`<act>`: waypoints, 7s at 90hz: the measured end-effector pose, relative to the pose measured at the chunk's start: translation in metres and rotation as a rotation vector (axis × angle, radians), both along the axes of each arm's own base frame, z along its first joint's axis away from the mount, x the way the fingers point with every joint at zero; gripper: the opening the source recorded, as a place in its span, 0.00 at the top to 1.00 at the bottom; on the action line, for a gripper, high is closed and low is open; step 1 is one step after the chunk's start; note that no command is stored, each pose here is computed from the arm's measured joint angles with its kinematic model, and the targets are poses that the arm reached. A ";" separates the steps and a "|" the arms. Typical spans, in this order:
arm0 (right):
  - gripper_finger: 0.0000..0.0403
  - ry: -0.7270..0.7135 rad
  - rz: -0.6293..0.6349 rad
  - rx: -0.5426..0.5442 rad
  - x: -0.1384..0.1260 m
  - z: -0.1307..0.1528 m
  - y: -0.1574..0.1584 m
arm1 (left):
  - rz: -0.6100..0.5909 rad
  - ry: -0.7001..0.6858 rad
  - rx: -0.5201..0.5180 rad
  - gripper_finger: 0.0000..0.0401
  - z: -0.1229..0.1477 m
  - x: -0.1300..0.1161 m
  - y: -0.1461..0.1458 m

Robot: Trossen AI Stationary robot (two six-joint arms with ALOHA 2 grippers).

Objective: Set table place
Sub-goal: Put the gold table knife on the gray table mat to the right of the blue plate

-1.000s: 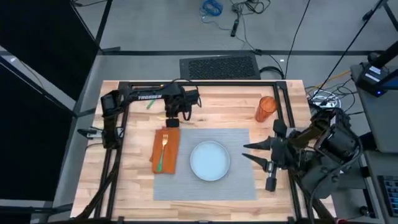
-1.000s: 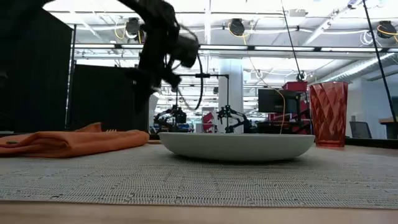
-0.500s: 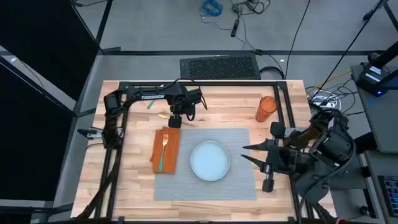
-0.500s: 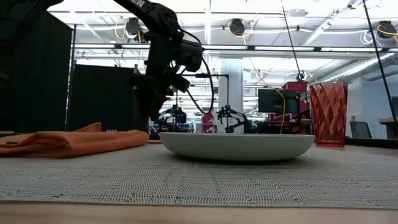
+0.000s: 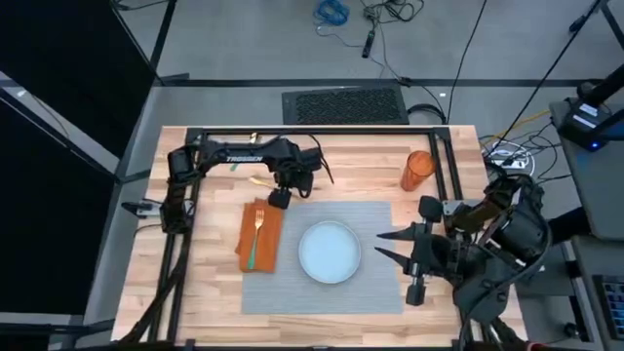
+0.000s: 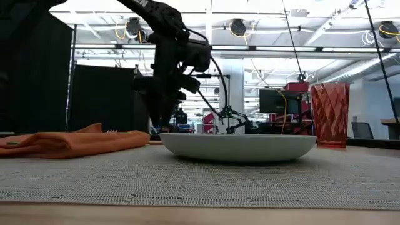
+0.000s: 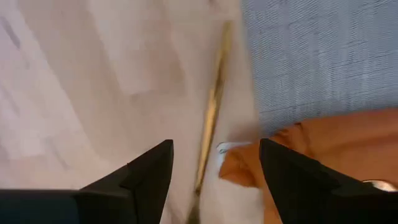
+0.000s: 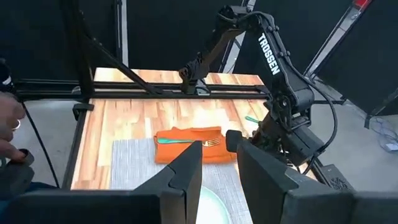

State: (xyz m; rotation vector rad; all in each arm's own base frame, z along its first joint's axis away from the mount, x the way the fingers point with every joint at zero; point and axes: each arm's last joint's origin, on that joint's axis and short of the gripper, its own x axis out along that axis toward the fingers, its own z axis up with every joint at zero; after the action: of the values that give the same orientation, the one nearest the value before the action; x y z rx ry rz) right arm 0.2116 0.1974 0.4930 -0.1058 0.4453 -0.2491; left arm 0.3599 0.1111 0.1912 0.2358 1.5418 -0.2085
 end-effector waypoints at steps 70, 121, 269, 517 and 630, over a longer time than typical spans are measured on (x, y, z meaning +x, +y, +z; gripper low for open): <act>0.79 0.014 0.009 0.030 0.003 -0.003 0.004 | -0.091 0.045 0.051 0.46 -0.047 0.024 -0.015; 0.79 0.014 0.009 0.029 0.003 -0.004 0.004 | -0.074 0.037 0.066 0.72 -0.042 0.027 -0.009; 0.79 0.013 0.009 0.030 0.003 -0.003 0.004 | -0.208 0.027 0.218 1.00 0.012 0.046 -0.020; 0.79 0.059 -0.010 -0.031 0.013 -0.015 0.009 | -0.105 0.005 0.186 0.57 -0.015 0.059 0.018; 0.79 0.079 -0.011 -0.060 0.011 -0.023 0.019 | -0.119 -0.081 0.025 0.62 -0.015 0.058 0.026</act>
State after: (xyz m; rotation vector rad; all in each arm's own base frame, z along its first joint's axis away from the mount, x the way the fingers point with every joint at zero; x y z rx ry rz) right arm 0.2226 0.2168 0.4697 -0.1727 0.5171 -0.2697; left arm 0.4177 0.1374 0.1764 0.3528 1.4516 -0.2705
